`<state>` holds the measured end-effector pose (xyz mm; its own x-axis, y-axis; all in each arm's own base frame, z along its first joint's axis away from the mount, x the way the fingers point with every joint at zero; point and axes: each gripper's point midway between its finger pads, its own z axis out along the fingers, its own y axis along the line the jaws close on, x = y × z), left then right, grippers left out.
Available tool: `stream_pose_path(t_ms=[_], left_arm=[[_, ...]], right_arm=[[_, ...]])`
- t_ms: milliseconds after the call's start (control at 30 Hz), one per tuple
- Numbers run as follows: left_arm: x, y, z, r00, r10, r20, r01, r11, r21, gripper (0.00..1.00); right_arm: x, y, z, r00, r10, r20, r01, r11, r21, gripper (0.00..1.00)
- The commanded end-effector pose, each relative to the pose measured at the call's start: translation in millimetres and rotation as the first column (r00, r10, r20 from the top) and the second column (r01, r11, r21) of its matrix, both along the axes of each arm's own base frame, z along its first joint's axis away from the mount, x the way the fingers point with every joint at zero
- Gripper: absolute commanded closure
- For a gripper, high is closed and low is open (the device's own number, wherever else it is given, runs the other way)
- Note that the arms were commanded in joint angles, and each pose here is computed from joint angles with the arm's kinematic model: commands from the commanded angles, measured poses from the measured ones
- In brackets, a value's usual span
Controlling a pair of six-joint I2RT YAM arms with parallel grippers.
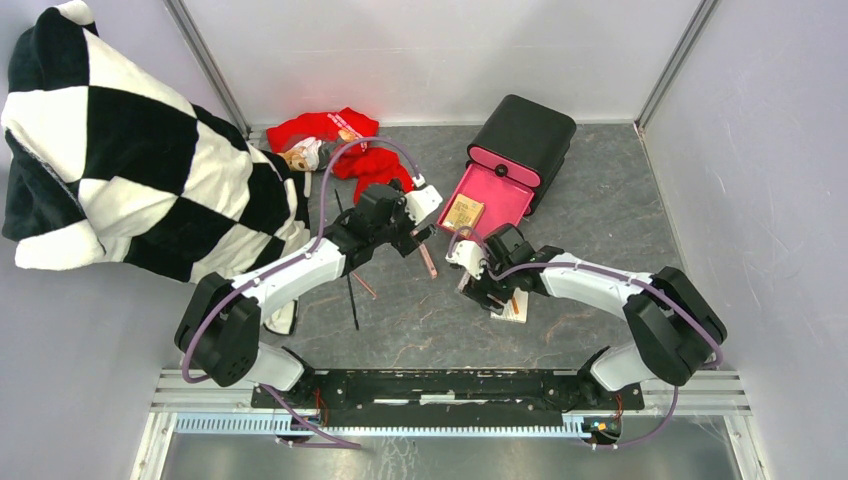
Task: Organize the makeup
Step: Pick up the makeup from the center of the board, then place the makeup in the drawer.
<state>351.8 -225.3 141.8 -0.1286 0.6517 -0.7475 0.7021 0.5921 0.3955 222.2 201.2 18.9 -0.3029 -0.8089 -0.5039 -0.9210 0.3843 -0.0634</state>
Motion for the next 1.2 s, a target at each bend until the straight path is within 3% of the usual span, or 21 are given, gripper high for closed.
stream_pose_path(t_ms=[0,267,533,867,1167], left_arm=[[15.4,6.0,33.1,0.995,0.045,0.094,-0.038,0.997,-0.074,0.00],[33.8,36.9,57.3,0.981,0.170,0.090,-0.150,0.969,-0.195,0.00],[43.2,58.1,76.0,0.968,0.235,0.088,-0.202,0.938,-0.282,0.00],[41.3,61.2,91.2,0.967,0.237,0.097,-0.194,0.926,-0.323,0.00],[39.8,61.1,91.6,0.968,0.229,0.099,-0.186,0.928,-0.324,0.00]], right_arm=[[15.2,14.5,23.9,0.998,0.025,0.052,-0.028,0.998,0.058,0.29],[19.6,27.9,57.2,0.993,0.062,0.102,-0.075,0.988,0.132,0.33],[45.6,34.1,115.1,0.969,0.018,0.248,-0.065,0.982,0.180,0.33],[126.1,3.5,172.6,0.895,-0.118,0.430,0.082,0.991,0.102,0.33],[174.6,-13.5,160.1,0.901,-0.097,0.424,0.107,0.994,0.000,0.33]])
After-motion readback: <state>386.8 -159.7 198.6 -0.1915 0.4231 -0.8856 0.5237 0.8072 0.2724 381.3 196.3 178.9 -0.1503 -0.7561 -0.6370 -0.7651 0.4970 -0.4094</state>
